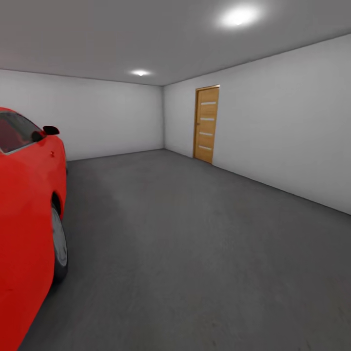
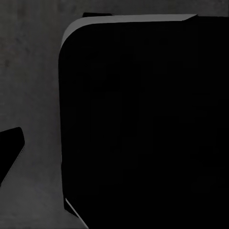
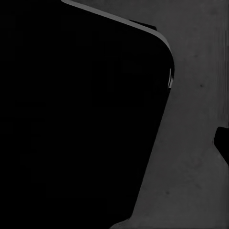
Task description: Move the two storage containers from the living room to the garage. In the garage, place one container on the floor and stack the other container on top of it (either order is fine).
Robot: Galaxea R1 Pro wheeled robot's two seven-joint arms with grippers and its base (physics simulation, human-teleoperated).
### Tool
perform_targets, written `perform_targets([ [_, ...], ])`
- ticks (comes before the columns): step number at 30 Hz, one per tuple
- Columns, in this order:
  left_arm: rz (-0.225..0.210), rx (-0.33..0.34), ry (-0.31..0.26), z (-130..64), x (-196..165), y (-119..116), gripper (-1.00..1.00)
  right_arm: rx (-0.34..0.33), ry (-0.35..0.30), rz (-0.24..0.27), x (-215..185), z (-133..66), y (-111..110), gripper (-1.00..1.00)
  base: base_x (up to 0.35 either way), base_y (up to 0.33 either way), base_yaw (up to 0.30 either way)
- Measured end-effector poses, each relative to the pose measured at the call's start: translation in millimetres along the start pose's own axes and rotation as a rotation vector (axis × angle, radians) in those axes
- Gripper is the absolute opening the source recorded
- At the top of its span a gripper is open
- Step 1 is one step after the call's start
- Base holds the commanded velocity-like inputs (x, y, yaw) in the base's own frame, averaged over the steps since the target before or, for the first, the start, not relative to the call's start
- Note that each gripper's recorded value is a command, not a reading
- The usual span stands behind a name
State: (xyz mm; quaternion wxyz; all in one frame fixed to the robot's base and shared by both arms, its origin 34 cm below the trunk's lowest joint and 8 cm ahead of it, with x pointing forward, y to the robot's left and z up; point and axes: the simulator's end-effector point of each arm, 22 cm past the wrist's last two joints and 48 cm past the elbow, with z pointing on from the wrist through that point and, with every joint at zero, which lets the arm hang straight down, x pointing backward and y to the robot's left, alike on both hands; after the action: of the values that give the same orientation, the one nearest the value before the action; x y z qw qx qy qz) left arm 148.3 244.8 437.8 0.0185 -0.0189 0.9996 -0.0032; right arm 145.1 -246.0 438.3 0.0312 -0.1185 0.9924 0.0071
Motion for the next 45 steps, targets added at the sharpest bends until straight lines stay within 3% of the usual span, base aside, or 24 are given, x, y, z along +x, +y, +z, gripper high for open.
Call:
perform_targets([
  [45,0.000,-0.001,0.001,0.0,0.3,0.6,1.00,0.001,0.001,0.000,0.3,0.0,-0.5,1.00,0.321,-0.119,0.000],
])
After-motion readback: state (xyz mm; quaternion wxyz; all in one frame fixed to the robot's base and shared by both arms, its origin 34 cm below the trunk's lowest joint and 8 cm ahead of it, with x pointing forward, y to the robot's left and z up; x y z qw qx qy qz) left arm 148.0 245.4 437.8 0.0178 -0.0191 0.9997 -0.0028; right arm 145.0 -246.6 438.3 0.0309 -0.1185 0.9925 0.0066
